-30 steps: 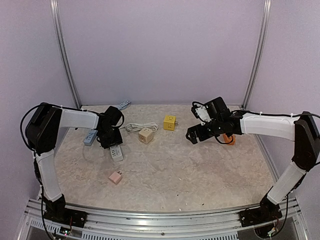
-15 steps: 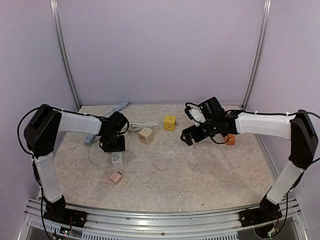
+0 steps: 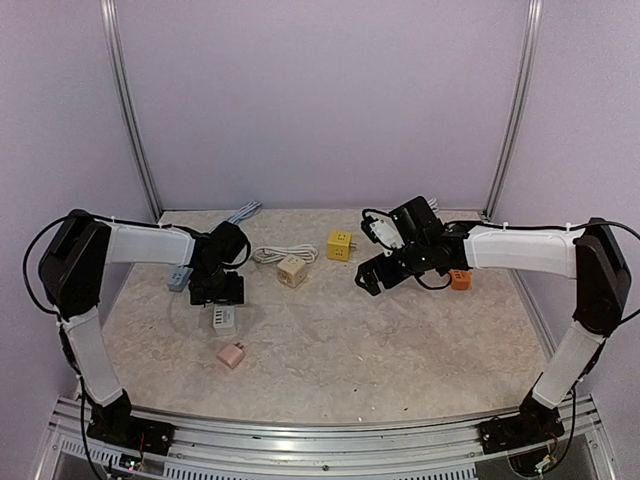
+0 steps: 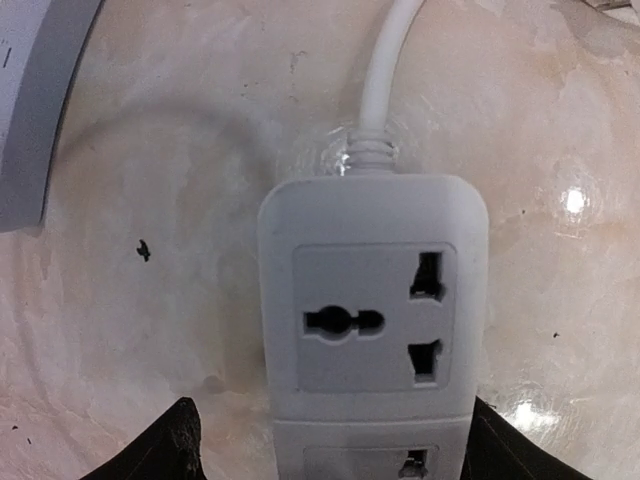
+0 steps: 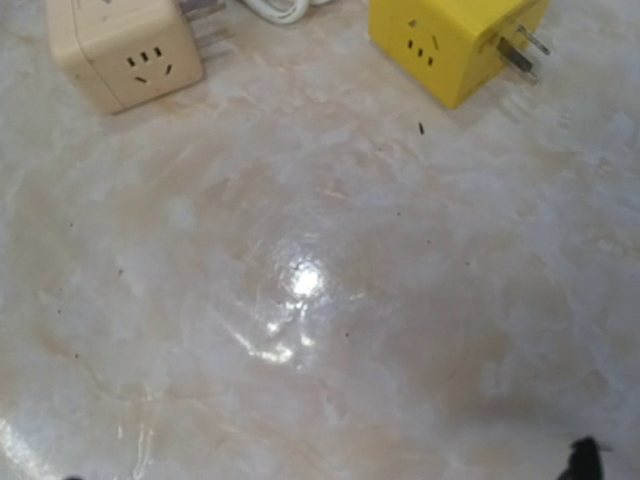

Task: Insert the plug
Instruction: Move the socket to the corner of the board.

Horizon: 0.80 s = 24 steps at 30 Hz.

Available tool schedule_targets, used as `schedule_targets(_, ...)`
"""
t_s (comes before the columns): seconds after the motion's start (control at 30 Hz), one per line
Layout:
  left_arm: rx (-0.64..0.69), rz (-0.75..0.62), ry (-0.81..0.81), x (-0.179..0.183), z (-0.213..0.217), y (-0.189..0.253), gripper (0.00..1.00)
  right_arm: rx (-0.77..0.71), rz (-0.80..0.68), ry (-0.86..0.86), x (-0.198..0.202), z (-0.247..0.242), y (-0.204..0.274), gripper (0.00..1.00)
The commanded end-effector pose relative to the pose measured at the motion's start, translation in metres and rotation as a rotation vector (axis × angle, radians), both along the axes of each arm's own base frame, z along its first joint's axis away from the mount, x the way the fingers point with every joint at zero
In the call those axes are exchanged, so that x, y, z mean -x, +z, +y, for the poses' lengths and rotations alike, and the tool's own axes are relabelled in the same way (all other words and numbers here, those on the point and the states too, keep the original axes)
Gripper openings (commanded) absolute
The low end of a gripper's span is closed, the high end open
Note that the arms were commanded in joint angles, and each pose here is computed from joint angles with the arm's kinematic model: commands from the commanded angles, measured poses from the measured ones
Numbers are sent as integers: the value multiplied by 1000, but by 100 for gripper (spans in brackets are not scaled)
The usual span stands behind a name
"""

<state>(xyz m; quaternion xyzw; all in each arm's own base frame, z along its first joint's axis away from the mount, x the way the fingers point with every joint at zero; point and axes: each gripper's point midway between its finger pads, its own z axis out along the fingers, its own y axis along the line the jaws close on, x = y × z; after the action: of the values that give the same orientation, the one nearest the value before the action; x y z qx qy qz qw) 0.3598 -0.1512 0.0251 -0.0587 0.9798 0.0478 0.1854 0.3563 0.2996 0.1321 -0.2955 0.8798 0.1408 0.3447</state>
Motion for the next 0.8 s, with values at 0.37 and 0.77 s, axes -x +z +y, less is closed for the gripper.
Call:
schedule_targets(0.37, 27, -98, 66, 7, 16, 60, 95, 6, 19, 25, 1, 7, -5, 100)
schedule_targets(0.77, 285, -366, -497, -68, -126, 126, 99, -26, -22, 23, 12, -3, 17, 100)
